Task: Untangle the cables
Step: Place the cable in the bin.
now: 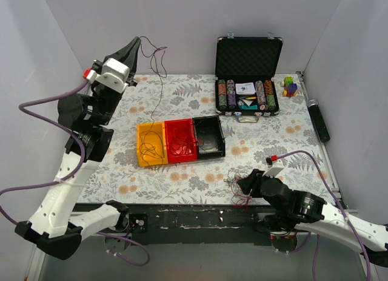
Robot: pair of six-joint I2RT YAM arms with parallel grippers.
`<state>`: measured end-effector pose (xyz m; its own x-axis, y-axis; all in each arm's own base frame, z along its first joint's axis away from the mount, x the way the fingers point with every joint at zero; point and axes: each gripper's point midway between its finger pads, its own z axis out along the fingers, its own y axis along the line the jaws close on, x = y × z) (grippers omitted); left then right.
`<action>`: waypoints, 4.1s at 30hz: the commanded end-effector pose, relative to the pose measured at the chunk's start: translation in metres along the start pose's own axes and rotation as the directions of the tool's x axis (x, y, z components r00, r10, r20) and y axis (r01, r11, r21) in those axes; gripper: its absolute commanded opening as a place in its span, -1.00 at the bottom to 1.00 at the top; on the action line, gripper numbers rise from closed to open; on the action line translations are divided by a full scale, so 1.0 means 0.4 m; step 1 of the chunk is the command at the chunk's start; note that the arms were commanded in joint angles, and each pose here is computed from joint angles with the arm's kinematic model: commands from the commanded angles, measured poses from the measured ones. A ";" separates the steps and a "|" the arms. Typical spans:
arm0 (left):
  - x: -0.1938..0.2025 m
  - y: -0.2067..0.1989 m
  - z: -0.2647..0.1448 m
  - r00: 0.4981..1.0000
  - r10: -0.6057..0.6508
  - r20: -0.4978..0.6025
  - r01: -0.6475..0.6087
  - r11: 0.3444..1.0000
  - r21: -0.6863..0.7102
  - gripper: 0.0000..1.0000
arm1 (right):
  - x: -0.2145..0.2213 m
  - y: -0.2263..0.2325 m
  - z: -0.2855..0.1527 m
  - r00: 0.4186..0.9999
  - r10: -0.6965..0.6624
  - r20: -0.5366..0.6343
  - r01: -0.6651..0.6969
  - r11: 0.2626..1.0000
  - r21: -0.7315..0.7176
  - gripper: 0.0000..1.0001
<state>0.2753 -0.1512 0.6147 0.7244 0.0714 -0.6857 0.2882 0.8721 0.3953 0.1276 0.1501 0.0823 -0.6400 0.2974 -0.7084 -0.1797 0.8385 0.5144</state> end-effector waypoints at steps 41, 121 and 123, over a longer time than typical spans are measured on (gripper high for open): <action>0.587 -0.200 -0.413 0.781 0.223 -0.584 0.006 0.931 0.364 -1.00 | -0.040 0.021 -0.013 0.997 0.059 0.055 -0.057 0.998 -0.031 0.07; 0.908 -0.412 -0.752 0.445 0.371 -0.815 0.374 0.750 0.545 0.90 | -0.048 0.016 -0.016 0.994 0.085 0.072 -0.083 0.996 -0.026 0.08; 0.861 -0.396 -0.709 0.480 0.348 -0.805 0.363 0.756 0.544 0.96 | -0.047 0.016 -0.016 0.994 0.081 0.070 -0.079 0.996 -0.028 0.08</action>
<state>0.3035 -0.1147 0.0898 -0.1197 0.7711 -0.6254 0.8219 0.4303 0.3733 0.1284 0.1471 0.0863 -0.6297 0.3370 -0.6999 -0.1625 0.8239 0.5430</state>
